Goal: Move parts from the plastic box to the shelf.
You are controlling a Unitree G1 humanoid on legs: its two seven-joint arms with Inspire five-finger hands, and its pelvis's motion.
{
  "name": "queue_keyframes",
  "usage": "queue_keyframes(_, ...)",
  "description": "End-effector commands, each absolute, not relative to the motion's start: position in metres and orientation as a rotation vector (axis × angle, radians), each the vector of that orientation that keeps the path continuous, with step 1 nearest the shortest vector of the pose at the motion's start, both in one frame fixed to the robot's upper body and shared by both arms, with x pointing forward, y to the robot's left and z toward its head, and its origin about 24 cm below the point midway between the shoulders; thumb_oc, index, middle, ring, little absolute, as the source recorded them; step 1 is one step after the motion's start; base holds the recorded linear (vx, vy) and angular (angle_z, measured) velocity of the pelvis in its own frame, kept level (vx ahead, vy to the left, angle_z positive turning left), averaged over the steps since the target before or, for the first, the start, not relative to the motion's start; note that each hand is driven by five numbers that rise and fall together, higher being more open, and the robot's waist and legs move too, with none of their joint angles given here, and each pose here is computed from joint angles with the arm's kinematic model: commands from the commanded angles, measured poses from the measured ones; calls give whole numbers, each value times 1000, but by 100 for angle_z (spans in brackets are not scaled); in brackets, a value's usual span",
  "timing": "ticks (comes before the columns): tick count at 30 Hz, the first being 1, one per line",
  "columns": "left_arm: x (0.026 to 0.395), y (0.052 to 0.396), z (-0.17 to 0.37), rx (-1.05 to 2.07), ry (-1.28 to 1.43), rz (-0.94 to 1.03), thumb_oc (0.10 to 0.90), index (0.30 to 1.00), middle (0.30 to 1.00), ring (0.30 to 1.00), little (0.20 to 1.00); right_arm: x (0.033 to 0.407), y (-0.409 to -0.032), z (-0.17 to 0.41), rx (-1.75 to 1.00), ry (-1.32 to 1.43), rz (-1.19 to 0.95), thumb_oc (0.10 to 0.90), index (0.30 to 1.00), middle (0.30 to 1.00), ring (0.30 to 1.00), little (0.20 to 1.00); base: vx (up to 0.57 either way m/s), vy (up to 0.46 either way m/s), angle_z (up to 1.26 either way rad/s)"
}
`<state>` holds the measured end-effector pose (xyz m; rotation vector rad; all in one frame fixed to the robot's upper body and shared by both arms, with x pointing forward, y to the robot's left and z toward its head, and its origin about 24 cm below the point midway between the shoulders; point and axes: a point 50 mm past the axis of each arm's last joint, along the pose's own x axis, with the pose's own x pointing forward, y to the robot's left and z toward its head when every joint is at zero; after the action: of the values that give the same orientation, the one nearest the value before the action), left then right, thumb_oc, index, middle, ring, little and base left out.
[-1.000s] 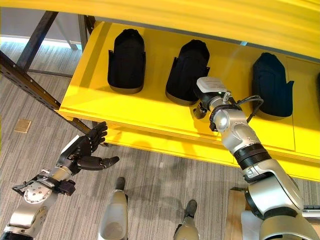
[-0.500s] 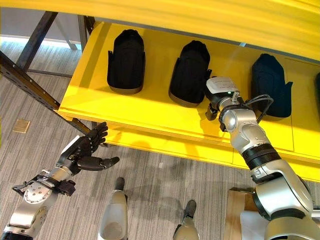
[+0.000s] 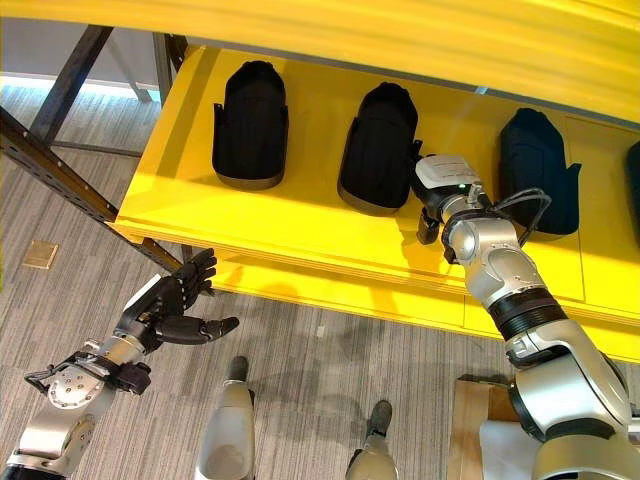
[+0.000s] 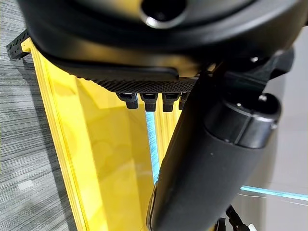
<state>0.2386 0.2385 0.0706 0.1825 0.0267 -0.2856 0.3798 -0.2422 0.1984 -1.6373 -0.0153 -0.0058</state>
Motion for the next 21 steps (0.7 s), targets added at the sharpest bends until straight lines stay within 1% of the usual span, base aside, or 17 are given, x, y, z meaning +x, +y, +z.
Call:
queue_keyframes(1,234,240,97,172,-113,-299,900,1000,1000,1000,1000,375,-247,234,-1731,-142,-146,900,1000,1000,1000,1000,0,0,0)
queue_keyframes(4,234,240,96,168,-109,-298,900,1000,1000,1000,1000,375,-246,236,-1730,-178,-163,900,1000,1000,1000,1000,0,0,0)
queue_keyframes(10,234,243,101,157,-150,-231,900,1000,1000,1000,1000,369,-240,253,-1636,-429,-306,900,1000,1000,1000,1000,0,0,0)
queue_keyframes(12,235,244,100,134,-150,-209,900,1000,1000,1000,1000,362,-231,263,-1570,-600,-359,900,1000,1000,1000,1000,0,0,0)
queue_keyframes(15,235,244,102,130,-165,-195,900,1000,1000,1000,1000,356,-224,274,-1535,-702,-384,900,1000,1000,1000,1000,-3,24,0)
queue_keyframes(17,235,242,103,121,-174,-184,900,1000,1000,1000,1000,347,-211,284,-1486,-813,-407,900,1000,1000,1000,1000,-7,54,-1)
queue_keyframes(21,236,238,103,101,-179,-196,900,1000,1000,1000,1000,342,-198,290,-1442,-884,-416,900,1000,1000,1000,1000,7,44,2)
